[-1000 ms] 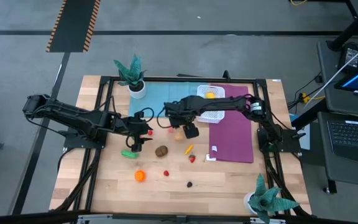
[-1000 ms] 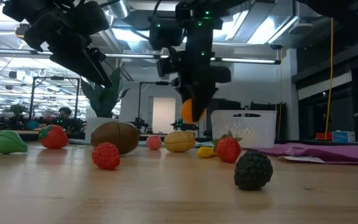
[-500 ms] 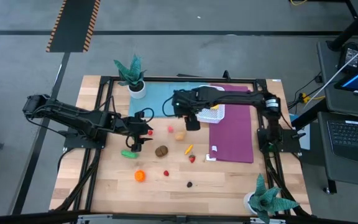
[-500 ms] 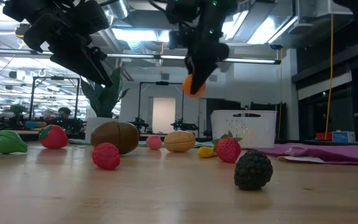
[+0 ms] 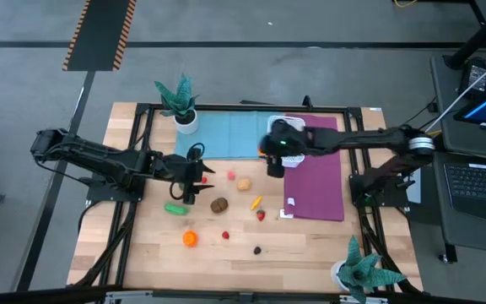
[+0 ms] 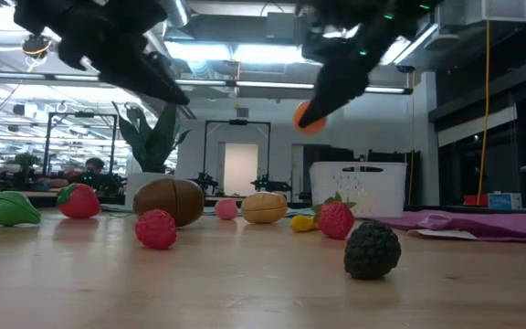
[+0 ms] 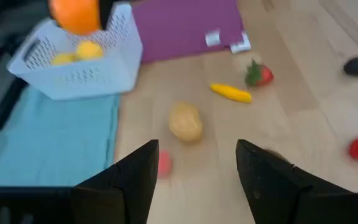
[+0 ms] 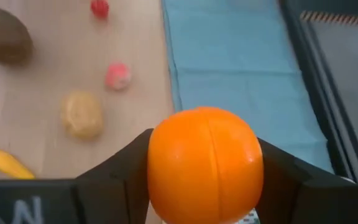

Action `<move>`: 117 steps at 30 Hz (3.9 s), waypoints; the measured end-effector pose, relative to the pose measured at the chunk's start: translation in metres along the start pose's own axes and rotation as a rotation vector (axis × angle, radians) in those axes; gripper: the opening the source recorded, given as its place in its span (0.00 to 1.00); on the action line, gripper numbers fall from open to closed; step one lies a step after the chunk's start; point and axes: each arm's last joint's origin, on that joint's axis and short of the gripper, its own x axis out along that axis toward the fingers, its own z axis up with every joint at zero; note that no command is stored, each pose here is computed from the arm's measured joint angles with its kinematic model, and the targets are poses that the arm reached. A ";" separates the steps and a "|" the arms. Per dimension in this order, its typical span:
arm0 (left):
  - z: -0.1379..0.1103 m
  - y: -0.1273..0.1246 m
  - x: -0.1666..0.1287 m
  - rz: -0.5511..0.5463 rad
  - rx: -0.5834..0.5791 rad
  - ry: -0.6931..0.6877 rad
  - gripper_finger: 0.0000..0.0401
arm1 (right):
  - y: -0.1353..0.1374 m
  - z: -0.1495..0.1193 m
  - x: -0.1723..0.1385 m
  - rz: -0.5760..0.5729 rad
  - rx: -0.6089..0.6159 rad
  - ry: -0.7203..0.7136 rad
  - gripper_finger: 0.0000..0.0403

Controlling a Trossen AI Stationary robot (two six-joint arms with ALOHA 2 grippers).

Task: Pick and placing Produce into tupperware
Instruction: Put the orange orange into the white container

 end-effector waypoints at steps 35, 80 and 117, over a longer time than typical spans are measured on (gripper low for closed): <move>-0.066 0.044 0.001 0.243 -0.235 -0.462 0.52 | 0.010 -0.094 -0.031 -0.230 0.379 -0.473 0.51; -0.078 0.046 0.005 0.246 -0.248 -0.338 0.52 | -0.084 -0.076 -0.020 -0.275 0.533 -0.036 0.51; -0.078 0.046 0.005 0.245 -0.250 -0.338 0.52 | -0.107 -0.075 0.053 -0.009 0.270 0.342 0.51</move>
